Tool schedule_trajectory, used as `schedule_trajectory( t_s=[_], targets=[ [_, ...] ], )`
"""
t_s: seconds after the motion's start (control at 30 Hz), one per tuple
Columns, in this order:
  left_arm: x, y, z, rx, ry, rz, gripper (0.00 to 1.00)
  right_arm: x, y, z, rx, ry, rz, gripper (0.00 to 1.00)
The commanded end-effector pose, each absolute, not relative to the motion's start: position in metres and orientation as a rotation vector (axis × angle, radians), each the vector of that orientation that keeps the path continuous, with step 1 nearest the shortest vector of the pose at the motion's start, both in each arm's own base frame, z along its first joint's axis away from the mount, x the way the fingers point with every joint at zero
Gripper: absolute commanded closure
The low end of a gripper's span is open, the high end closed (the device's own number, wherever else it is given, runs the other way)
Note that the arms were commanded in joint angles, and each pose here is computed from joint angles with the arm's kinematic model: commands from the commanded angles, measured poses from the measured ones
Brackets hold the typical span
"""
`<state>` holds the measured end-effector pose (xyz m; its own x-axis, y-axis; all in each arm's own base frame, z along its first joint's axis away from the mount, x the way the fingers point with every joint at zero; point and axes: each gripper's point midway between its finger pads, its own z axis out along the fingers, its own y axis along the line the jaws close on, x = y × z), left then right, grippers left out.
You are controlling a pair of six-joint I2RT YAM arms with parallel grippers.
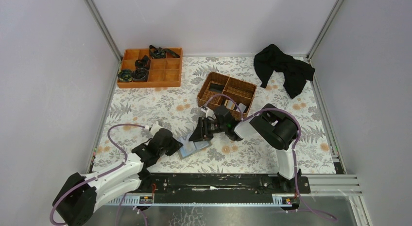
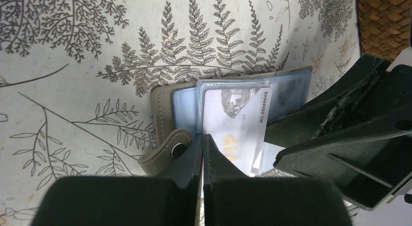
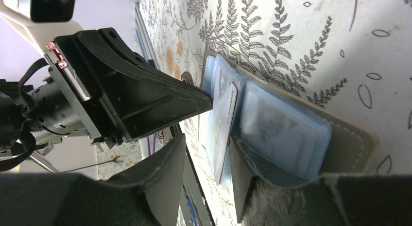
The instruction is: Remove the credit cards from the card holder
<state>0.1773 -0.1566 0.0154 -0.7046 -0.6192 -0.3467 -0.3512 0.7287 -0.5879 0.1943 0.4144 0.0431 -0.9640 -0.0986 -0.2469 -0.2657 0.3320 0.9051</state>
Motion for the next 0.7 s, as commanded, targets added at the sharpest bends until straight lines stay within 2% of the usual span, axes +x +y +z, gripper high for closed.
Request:
schedule_trajectory(
  t_s=[0.0, 0.1, 0.2, 0.23, 0.57, 0.67],
  targets=[
    [0.178, -0.172, 0.014, -0.676, 2.406, -0.751, 1.0, 0.172, 0.427, 0.066, -0.505, 2.341, 1.84, 0.56],
    [0.178, -0.174, 0.014, -0.662, 2.411, -0.762, 1.0, 0.172, 0.426, 0.067, -0.501, 2.333, 1.844, 0.62],
    [0.177, -0.174, 0.01, -0.659, 2.421, -0.75, 1.0, 0.171, 0.427, 0.076, -0.505, 2.306, 1.871, 0.8],
    [0.177, -0.174, 0.009, -0.659, 2.426, -0.749, 1.0, 0.171, 0.427, 0.079, -0.506, 2.295, 1.877, 0.83],
    [0.174, -0.174, 0.005, -0.66, 2.432, -0.757, 1.0, 0.173, 0.426, 0.086, -0.51, 2.29, 1.842, 0.81],
    [0.173, -0.174, 0.004, -0.658, 2.433, -0.761, 1.0, 0.177, 0.427, 0.083, -0.471, 2.295, 1.83, 0.94]
  ],
)
